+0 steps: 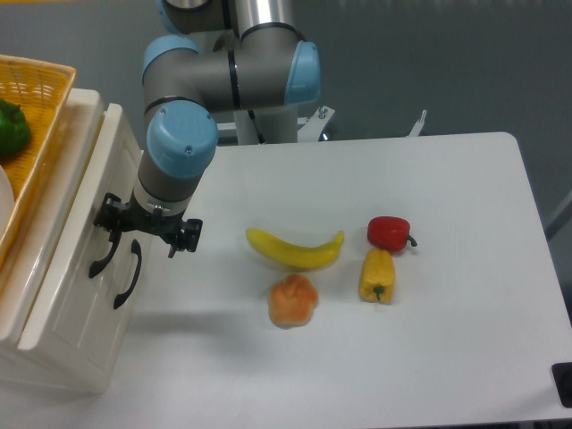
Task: Slide the top white drawer open
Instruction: 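Pull the handle outward to slide the top drawer open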
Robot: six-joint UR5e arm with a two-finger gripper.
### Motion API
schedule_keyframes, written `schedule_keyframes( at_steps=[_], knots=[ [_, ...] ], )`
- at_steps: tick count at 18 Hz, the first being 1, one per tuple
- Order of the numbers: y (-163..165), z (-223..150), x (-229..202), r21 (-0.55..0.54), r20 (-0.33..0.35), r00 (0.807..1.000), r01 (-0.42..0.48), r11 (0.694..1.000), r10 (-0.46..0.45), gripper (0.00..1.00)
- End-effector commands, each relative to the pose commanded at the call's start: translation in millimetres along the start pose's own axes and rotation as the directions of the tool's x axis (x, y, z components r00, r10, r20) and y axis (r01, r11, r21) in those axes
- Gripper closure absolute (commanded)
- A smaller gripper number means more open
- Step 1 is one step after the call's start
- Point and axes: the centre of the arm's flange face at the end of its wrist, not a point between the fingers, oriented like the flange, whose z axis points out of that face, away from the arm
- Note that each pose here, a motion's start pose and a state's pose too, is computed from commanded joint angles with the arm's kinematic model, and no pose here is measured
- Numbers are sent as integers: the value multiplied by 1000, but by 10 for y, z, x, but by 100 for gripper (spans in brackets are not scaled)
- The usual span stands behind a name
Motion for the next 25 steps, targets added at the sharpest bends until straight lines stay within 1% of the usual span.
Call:
schedule_keyframes(
  at_steps=[4,8,13,23,25],
  knots=[
    [-2,-17,3,3,4,1000,-5,1000,5,0],
    [9,-46,-48,0,29,1000,-10,1000,10,0],
    [7,-58,-109,1,33,999,-3,1000,3,0],
    [-8,-293,-468,39,50,997,52,998,-54,0],
    [-5,-289,-496,34,64,996,54,998,-56,0]
  ],
)
